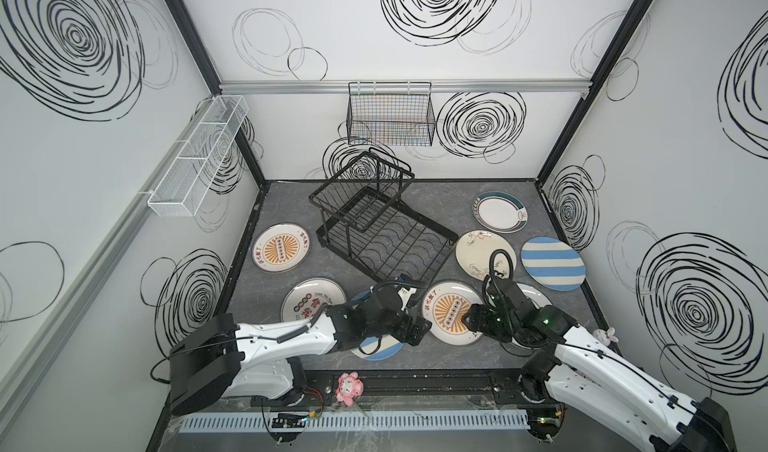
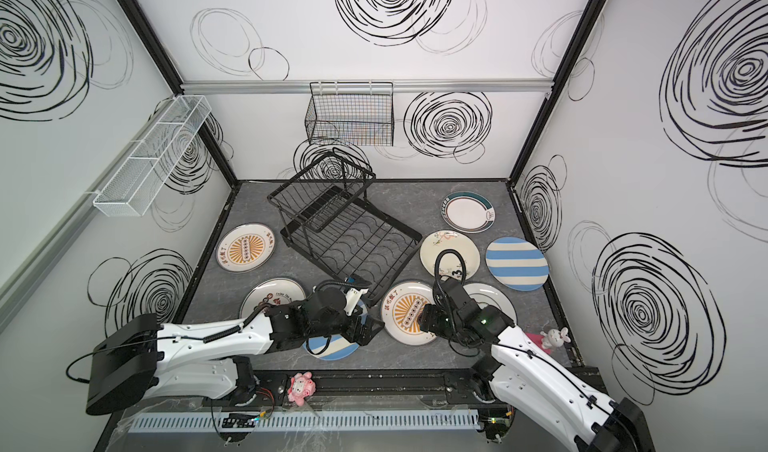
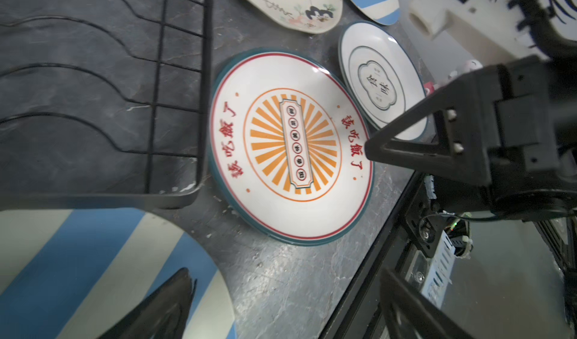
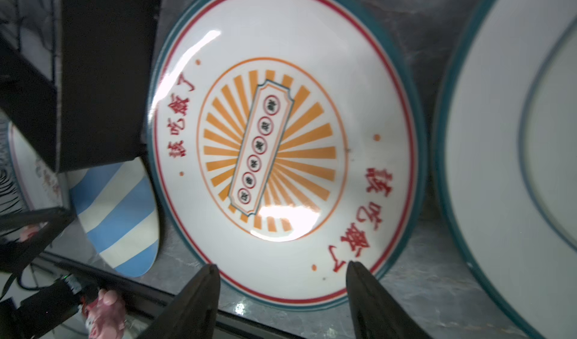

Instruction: Load the plates into the dish rack

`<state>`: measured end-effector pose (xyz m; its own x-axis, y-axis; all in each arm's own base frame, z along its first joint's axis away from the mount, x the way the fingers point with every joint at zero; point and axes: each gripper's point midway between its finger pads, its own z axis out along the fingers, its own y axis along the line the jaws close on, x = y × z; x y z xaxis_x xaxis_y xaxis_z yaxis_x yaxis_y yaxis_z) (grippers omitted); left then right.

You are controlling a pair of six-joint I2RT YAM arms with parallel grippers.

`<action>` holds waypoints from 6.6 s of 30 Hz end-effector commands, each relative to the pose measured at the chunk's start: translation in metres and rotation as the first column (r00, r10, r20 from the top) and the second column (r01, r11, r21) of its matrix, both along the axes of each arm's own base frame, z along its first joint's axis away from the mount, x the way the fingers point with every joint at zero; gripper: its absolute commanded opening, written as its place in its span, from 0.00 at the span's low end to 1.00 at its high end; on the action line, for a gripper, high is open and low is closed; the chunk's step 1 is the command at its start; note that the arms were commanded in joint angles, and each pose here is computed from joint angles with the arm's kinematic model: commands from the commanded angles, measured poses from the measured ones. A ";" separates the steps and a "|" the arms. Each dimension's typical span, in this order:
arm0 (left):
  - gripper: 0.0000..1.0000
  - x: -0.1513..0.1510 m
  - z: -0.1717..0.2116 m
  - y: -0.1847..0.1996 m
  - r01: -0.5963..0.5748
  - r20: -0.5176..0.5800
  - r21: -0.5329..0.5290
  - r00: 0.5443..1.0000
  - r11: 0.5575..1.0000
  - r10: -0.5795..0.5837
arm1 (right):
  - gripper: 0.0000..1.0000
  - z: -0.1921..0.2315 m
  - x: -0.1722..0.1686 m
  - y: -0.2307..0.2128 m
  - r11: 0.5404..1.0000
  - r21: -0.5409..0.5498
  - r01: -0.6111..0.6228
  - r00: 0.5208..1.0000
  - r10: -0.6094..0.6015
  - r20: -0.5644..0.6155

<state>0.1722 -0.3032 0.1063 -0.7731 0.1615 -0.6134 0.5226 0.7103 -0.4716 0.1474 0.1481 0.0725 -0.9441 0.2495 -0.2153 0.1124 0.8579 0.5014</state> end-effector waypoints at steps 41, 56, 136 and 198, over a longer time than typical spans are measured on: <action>0.96 0.040 -0.059 0.173 -0.540 0.002 0.174 0.836 0.823 0.548 | 0.69 -0.014 -0.011 0.165 0.943 0.178 -0.283 0.953 0.254 0.168; 0.96 0.041 -0.069 0.158 -0.477 -0.030 0.189 0.871 0.858 0.491 | 0.68 -0.027 -0.003 0.170 0.936 0.181 -0.302 0.950 0.278 0.143; 0.96 0.089 0.095 0.197 -0.527 0.157 -0.056 0.834 0.848 0.529 | 0.00 0.129 0.052 0.120 0.897 0.102 -0.430 0.780 0.313 0.543; 0.96 0.109 0.029 0.188 -0.606 0.055 -0.107 0.788 0.788 0.613 | 0.00 0.354 0.320 0.158 0.892 -0.449 -0.054 0.026 0.451 0.892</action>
<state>0.2744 -0.1156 0.1313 -0.6712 -0.3529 -0.6519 0.0383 0.8617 -0.5059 0.4665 0.3024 0.3944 0.0803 -0.2351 -0.9687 -0.5572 0.7952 -0.2392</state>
